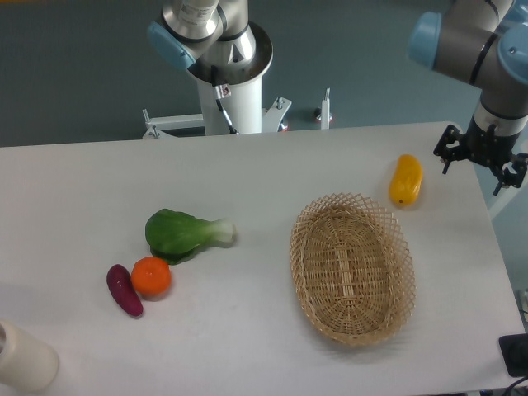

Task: Pick up the mango from the table
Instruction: 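Move the open gripper over the yellow mango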

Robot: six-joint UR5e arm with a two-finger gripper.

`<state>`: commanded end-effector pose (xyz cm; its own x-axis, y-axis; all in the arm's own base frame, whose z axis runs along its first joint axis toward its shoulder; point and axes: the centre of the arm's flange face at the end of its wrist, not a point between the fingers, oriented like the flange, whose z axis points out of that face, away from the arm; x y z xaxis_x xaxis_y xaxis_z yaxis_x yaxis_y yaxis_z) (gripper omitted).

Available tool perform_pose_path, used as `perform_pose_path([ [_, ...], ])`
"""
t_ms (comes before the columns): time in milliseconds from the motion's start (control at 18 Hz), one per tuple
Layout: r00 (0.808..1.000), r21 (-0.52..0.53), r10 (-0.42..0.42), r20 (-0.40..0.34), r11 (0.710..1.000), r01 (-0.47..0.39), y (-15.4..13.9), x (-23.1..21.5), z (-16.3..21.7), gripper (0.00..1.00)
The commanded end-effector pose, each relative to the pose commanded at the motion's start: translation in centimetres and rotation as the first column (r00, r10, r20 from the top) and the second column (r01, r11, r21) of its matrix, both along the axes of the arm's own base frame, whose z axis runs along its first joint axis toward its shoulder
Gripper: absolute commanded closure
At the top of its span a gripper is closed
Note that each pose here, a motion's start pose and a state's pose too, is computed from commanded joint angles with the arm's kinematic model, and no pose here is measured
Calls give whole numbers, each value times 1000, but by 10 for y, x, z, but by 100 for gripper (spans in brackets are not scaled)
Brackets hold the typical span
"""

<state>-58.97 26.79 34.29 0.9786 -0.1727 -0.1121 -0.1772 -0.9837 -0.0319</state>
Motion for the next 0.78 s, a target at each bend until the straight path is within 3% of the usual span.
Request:
perform_pose_path([
  [389,997,-10,52,64,999,-51,-26,34,-21,0],
  [778,993,-22,47,104,999,-45,-28,48,-49,0],
])
